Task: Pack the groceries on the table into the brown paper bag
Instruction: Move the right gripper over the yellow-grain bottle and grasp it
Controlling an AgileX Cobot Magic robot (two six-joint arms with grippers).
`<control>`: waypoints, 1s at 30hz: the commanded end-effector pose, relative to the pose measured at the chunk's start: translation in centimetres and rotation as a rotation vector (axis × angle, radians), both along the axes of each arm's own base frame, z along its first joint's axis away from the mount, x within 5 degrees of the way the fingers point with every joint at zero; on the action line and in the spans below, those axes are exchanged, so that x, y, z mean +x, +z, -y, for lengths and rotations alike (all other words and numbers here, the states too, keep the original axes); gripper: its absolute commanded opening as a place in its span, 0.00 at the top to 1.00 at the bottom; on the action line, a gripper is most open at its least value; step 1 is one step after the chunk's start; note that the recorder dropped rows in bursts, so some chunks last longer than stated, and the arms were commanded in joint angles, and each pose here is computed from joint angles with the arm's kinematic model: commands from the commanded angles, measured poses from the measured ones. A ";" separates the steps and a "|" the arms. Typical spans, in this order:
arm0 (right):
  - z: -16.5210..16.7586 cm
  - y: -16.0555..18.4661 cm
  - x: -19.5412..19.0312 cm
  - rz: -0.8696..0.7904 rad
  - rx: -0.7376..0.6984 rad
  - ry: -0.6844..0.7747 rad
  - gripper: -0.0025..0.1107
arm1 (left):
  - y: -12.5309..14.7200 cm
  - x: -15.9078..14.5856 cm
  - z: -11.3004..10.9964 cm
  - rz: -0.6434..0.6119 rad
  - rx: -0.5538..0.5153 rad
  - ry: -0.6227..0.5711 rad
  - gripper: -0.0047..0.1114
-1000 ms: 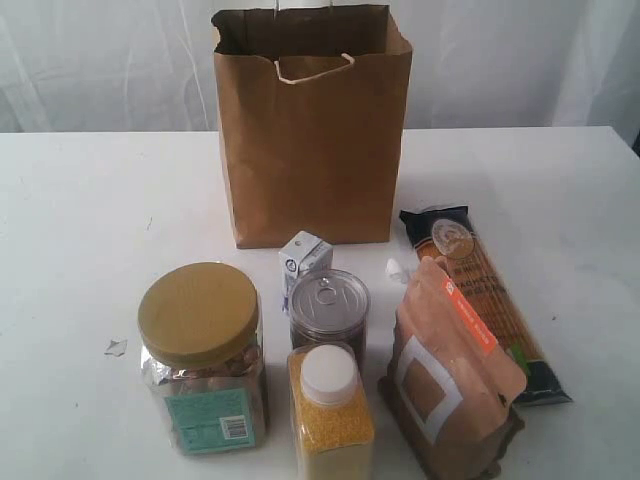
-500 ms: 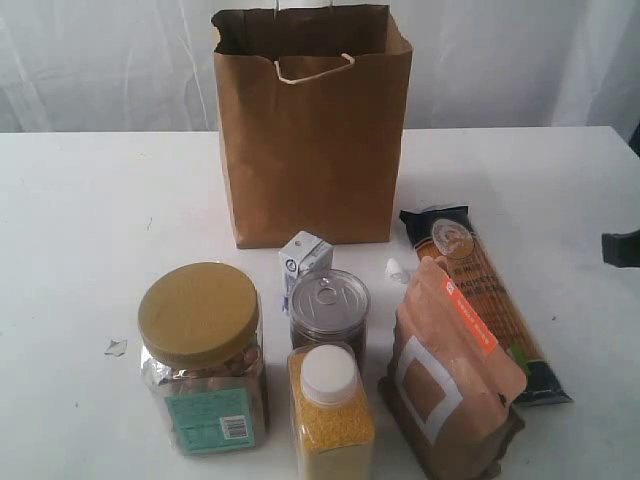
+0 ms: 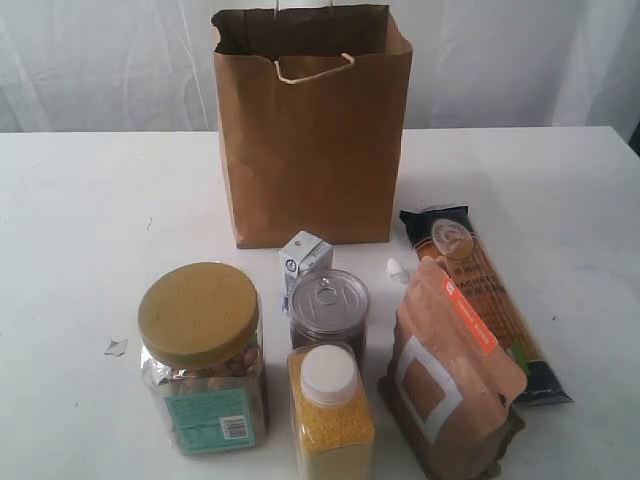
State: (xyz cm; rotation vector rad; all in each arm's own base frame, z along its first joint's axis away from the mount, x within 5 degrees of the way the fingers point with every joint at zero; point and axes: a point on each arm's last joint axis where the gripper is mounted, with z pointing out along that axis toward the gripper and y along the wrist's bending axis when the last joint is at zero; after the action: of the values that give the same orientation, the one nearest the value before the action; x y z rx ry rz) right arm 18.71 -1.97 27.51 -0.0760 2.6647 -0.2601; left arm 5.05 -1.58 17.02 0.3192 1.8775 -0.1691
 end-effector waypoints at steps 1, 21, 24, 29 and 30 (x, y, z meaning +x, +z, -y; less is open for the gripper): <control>-4.4 2.0 -1.1 0.082 0.250 0.350 0.98 | -0.1 0.0 0.0 0.006 -0.001 -0.004 0.96; -18.6 -0.6 -2.0 0.119 0.427 0.951 0.98 | -0.1 0.0 0.0 0.006 -0.001 -0.004 0.96; -19.8 -1.3 -1.7 0.126 0.419 0.964 0.98 | -0.1 0.0 0.0 0.006 -0.001 -0.004 0.96; -20.5 -1.9 -2.4 0.088 0.388 1.029 0.84 | -0.1 0.0 0.0 0.006 -0.001 -0.004 0.96; -20.4 -2.0 -2.5 0.074 0.382 1.037 0.77 | -0.1 0.0 0.0 0.006 -0.001 -0.004 0.96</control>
State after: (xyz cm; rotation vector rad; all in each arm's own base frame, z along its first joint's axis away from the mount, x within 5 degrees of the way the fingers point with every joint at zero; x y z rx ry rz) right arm 16.60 18.31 25.75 -1.1600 2.1897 0.5647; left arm 5.05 -1.58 17.02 0.3192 1.8775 -0.1691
